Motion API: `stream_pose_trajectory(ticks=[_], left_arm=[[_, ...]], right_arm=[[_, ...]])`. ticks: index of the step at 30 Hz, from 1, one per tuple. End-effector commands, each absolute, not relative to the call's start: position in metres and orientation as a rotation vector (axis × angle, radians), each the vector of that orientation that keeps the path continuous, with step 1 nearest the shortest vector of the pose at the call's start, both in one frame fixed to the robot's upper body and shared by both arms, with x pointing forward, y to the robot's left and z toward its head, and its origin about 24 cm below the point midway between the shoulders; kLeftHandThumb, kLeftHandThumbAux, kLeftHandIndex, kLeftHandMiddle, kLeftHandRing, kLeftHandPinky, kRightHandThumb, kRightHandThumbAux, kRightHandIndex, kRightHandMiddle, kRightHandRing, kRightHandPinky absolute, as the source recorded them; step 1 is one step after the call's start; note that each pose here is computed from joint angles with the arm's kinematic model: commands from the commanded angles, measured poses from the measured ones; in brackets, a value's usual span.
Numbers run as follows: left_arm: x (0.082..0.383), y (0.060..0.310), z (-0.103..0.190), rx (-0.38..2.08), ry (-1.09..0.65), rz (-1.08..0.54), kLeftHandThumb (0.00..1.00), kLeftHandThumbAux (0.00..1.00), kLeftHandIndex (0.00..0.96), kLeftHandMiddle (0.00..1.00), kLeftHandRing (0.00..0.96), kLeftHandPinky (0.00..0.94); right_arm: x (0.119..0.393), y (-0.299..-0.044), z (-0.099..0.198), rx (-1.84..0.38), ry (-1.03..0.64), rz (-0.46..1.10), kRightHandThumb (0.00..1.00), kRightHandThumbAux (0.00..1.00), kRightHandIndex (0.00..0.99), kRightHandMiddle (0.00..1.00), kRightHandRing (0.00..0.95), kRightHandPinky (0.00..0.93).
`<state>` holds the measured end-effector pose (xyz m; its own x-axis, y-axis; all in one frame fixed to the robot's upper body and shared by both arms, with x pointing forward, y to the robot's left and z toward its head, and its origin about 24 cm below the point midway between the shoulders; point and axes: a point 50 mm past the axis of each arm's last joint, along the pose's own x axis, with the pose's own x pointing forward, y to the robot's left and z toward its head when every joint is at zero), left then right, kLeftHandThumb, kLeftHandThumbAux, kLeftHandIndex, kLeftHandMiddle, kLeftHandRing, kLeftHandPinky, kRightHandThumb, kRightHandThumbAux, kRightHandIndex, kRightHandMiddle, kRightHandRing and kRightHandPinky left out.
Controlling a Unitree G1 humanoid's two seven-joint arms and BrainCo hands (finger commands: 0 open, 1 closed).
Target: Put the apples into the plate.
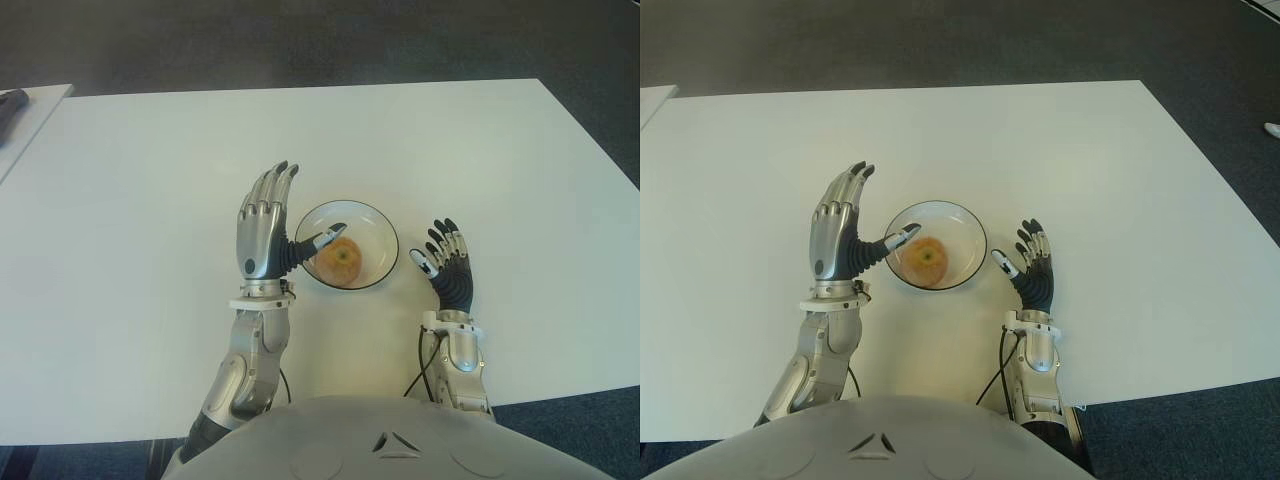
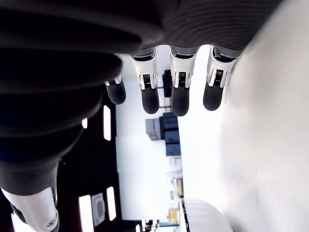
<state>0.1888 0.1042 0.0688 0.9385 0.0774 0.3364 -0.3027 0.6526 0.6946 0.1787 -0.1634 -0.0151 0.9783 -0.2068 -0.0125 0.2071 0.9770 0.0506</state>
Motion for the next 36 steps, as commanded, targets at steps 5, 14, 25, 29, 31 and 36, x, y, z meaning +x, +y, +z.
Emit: stream_pose_trajectory(ticks=[5,14,25,29,31,36], left_arm=[[0.165,0.115,0.022,0.486,0.089,0.128,0.2,0.463,0.136,0.125,0.126,0.165],[0.154,0.126,-0.013,0.166,0.303,0.084,0.127,0.584,0.12,0.115,0.115,0.153],[0.146,0.125,-0.034,0.0,0.351,0.111,0.057,0.653,0.111,0.136,0.134,0.166],[0.144,0.123,-0.033,-0.012,0.363,0.116,0.044,0.66,0.103,0.133,0.134,0.167],[0.143,0.123,-0.033,-0.011,0.368,0.115,0.039,0.662,0.105,0.138,0.141,0.177],[0.137,0.124,-0.033,-0.013,0.383,0.086,0.051,0.67,0.115,0.156,0.159,0.197]], right_arm=[[0.146,-0.158,-0.058,0.086,0.281,-0.227,0.265,0.686,0.087,0.159,0.148,0.186],[0.145,-0.162,-0.055,0.087,0.258,-0.212,0.265,0.689,0.087,0.158,0.148,0.186],[0.144,-0.165,-0.052,0.094,0.23,-0.212,0.258,0.671,0.099,0.152,0.136,0.161],[0.145,-0.166,-0.05,0.096,0.218,-0.216,0.258,0.67,0.1,0.142,0.123,0.146],[0.145,-0.166,-0.05,0.096,0.213,-0.218,0.258,0.669,0.101,0.137,0.117,0.143],[0.145,-0.167,-0.049,0.093,0.205,-0.222,0.255,0.667,0.103,0.133,0.109,0.136]])
